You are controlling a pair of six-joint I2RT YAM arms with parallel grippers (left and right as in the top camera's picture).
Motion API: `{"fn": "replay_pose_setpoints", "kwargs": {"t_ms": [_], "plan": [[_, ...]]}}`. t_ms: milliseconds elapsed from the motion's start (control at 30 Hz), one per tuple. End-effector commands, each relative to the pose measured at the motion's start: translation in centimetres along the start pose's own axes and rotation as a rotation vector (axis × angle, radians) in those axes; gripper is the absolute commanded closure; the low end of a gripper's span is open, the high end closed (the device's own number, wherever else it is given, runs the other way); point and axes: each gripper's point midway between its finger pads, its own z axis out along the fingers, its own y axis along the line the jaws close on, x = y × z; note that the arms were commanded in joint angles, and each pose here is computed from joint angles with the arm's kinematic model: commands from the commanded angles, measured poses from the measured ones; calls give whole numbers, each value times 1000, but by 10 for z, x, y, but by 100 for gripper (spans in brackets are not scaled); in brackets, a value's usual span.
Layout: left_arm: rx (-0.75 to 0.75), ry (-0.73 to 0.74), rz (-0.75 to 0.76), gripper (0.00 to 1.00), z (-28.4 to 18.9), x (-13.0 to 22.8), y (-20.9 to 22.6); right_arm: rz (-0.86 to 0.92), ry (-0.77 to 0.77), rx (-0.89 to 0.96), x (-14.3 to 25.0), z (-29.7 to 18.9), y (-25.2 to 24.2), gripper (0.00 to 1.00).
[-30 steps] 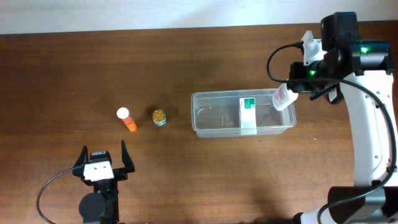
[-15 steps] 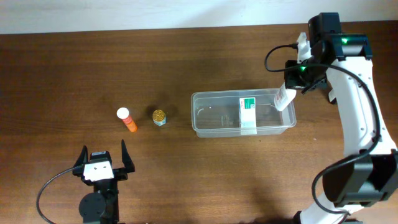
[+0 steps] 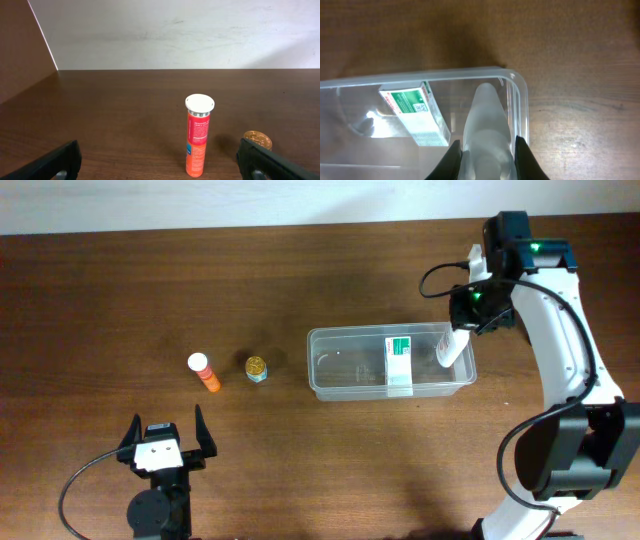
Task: Pack container
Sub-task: 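Carry the lotion bottle over the container and lower it inside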
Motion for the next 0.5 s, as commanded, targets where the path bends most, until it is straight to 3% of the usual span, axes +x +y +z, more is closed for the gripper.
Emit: {"fn": "replay_pose_setpoints", "kwargs": {"t_ms": [0, 467], "plan": [[10, -4, 15, 0, 0, 1, -1, 2, 9, 7, 1, 13, 1, 85], [10, -4, 15, 1, 0, 1, -1, -7, -31, 4, -6, 28, 0, 85]]}}
